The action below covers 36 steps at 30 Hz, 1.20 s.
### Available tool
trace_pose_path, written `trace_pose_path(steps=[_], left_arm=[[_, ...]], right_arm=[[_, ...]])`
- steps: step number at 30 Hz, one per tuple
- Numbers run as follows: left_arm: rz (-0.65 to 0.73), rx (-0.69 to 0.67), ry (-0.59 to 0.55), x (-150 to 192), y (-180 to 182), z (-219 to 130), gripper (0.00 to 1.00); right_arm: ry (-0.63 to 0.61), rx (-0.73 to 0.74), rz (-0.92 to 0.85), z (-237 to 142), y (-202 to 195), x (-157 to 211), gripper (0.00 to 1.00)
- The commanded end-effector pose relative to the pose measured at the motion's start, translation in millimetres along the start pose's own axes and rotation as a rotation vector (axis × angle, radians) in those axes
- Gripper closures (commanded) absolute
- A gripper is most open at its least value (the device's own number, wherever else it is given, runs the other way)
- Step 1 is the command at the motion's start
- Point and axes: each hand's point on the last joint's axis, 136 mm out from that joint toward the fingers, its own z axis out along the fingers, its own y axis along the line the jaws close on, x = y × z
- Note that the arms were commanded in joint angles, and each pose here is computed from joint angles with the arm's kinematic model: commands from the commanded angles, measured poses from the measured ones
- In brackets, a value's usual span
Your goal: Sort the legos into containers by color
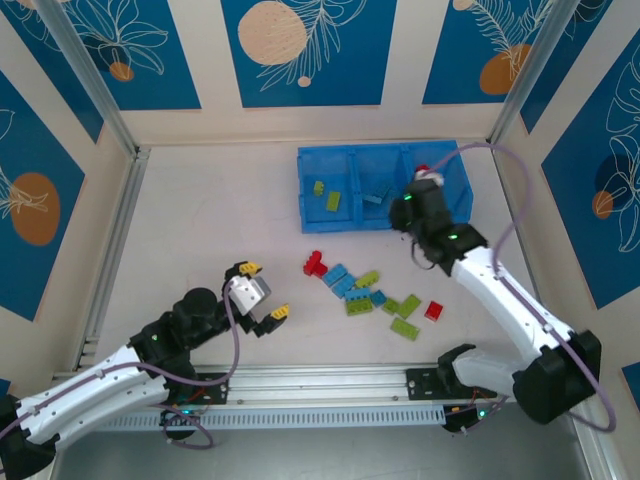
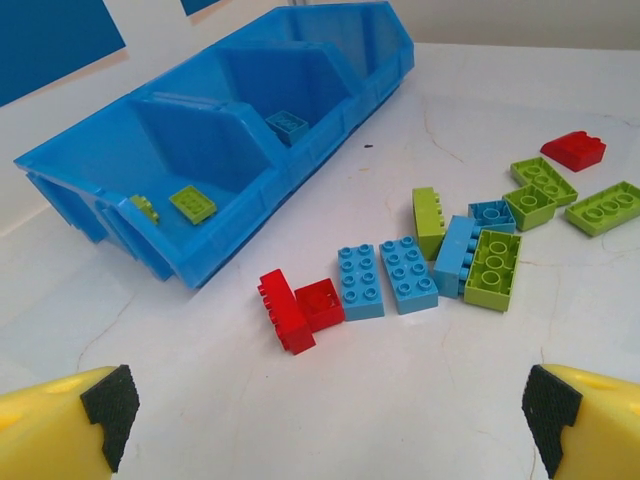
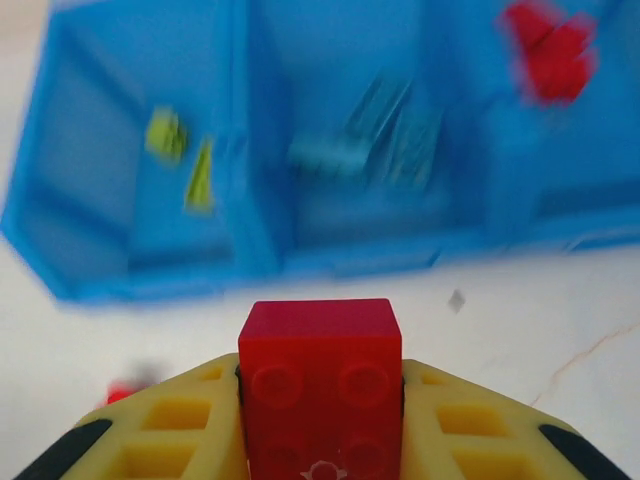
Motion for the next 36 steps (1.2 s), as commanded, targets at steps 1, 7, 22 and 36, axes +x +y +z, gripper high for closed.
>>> trace_pose_path(steps=[1, 7, 22, 36], left_arm=[[0.003, -0.025, -0.017, -2.9, 3.8, 1.0, 0.00], [0.014, -0.053, 0.005, 1.9, 8.3, 0.9, 0.00], [0.035, -0.074, 0.047, 10.6, 11.2, 7.6, 0.00], [-0.148, -0.052, 0.110, 10.6, 6.1, 38.3, 0.00]], right_arm=[[-0.041, 0.035, 0.087, 29.7, -33.9, -38.0, 0.76], [0.057, 0.177, 0.111, 120.2, -72.7, -77.2, 0.76], [0.240, 0.177, 0.308, 118.1, -61.3, -87.1, 0.31], [0.360, -0.395, 0.133, -49.8, 42.4, 43.1, 0.24]])
